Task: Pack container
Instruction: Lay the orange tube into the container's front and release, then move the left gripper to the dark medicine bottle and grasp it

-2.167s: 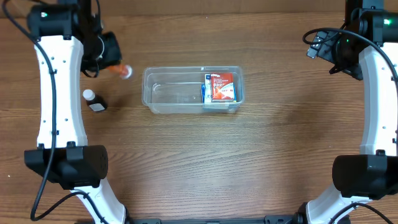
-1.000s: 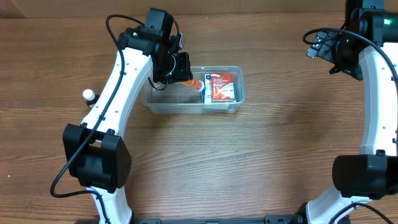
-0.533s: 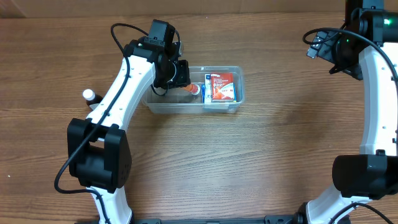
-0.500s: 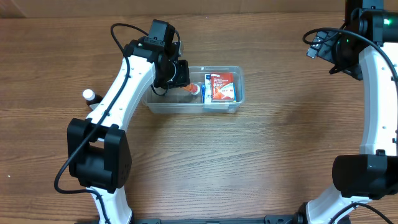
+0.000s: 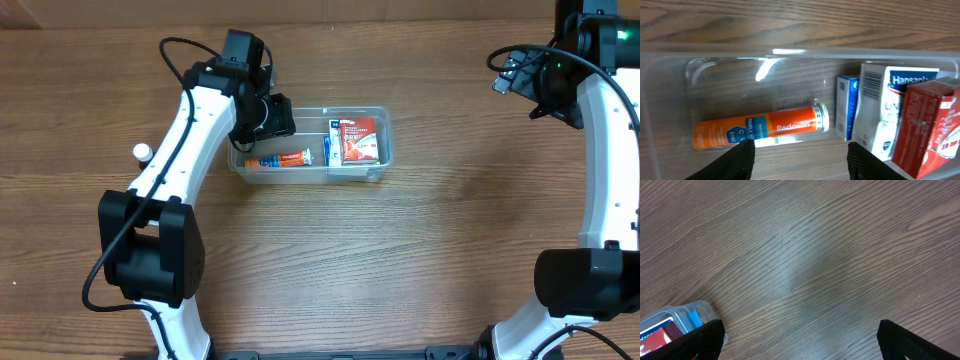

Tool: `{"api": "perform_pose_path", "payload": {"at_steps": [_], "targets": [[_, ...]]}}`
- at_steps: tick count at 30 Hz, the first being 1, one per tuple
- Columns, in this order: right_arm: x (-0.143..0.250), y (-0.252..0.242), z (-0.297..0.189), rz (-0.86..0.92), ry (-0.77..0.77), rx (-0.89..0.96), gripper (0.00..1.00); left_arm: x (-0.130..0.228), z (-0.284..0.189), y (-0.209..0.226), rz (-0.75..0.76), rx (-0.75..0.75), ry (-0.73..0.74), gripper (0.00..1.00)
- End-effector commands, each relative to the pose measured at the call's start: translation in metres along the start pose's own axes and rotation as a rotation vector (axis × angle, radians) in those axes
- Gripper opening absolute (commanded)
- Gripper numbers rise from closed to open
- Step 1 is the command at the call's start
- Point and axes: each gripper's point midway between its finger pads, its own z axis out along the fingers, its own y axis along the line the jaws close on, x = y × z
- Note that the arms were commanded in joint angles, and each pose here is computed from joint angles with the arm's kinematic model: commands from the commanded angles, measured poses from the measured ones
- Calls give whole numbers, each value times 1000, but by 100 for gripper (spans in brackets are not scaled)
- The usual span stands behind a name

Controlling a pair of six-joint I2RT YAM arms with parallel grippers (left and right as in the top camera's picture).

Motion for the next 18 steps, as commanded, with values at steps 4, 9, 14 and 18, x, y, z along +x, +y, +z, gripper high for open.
{"api": "perform_pose_path", "payload": {"at_steps": [4,9,14,18], "targets": [[-6,-2,-8,3,-32,-3,100,-26,-71,-9,82,-15,-102,60],[-6,-2,-8,3,-32,-3,100,-10,-190,3,10,-179,-247,68],[-6,-2,-8,3,-32,-3,100,20,-216,82,-261,-286,-166,71],[-6,-2,-8,3,-32,-3,100,32,-194,133,-404,-360,-95,76]]}}
